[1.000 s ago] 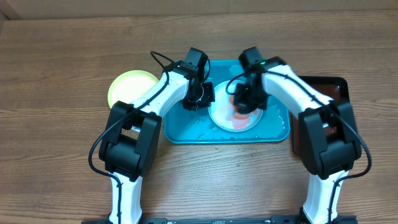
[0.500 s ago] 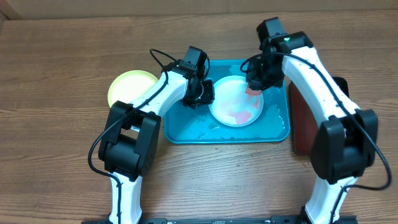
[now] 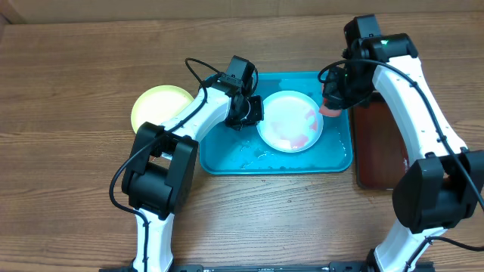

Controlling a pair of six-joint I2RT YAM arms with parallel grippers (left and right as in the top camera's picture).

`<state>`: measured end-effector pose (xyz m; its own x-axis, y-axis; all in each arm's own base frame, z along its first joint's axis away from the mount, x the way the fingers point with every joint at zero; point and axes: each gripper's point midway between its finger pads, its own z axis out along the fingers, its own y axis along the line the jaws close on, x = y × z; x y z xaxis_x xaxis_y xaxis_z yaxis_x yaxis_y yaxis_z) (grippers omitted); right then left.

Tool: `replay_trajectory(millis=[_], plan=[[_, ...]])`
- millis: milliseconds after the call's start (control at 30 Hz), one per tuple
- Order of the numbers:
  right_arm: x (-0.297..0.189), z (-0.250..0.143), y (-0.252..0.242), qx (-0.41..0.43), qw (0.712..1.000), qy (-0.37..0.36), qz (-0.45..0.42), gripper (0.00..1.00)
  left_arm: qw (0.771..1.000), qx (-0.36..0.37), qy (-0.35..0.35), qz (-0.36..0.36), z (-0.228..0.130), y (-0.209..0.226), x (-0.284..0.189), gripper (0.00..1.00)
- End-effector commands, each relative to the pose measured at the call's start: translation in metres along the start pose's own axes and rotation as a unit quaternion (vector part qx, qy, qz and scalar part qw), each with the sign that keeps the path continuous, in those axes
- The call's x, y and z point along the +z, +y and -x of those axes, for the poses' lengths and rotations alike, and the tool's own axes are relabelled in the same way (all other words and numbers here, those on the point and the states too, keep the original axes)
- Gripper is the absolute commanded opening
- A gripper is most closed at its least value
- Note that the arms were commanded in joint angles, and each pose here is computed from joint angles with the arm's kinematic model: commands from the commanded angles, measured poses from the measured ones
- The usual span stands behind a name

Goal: Clean dirty plates on tray and stack at the side

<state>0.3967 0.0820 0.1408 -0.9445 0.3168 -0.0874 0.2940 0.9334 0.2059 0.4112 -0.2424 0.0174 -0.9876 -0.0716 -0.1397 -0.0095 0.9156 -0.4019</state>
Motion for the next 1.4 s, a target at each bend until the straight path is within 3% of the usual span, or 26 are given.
replay_trajectory(millis=[0,333,533,800,1000,1267,1367], plan=[[-0.027,0.007,0.000,-0.002,0.999,-0.029,0.017,0.04,1.000,0.030,-0.005,-0.006,0.007,-0.008,0.000,0.04],[-0.031,0.010,-0.003,-0.011,0.999,-0.037,0.019,0.04,0.989,0.106,-0.062,0.085,0.046,-0.013,-0.072,0.04],[-0.032,0.014,-0.001,-0.012,0.999,-0.045,0.022,0.04,0.970,0.120,-0.092,0.191,0.063,0.009,-0.112,0.04],[-0.033,0.020,-0.002,-0.013,0.998,-0.054,0.025,0.04,0.942,0.127,-0.131,0.282,0.077,0.019,-0.158,0.04],[-0.034,0.024,-0.007,-0.008,0.998,-0.058,0.025,0.04,0.905,0.146,-0.182,0.357,0.083,0.004,-0.209,0.04],[-0.035,0.028,-0.018,0.004,0.998,-0.060,0.023,0.04,0.809,0.175,-0.262,0.496,0.075,-0.019,-0.262,0.04],[-0.036,0.030,-0.021,0.008,0.998,-0.062,0.022,0.04,0.797,0.179,-0.277,0.506,0.069,-0.030,-0.266,0.04]])
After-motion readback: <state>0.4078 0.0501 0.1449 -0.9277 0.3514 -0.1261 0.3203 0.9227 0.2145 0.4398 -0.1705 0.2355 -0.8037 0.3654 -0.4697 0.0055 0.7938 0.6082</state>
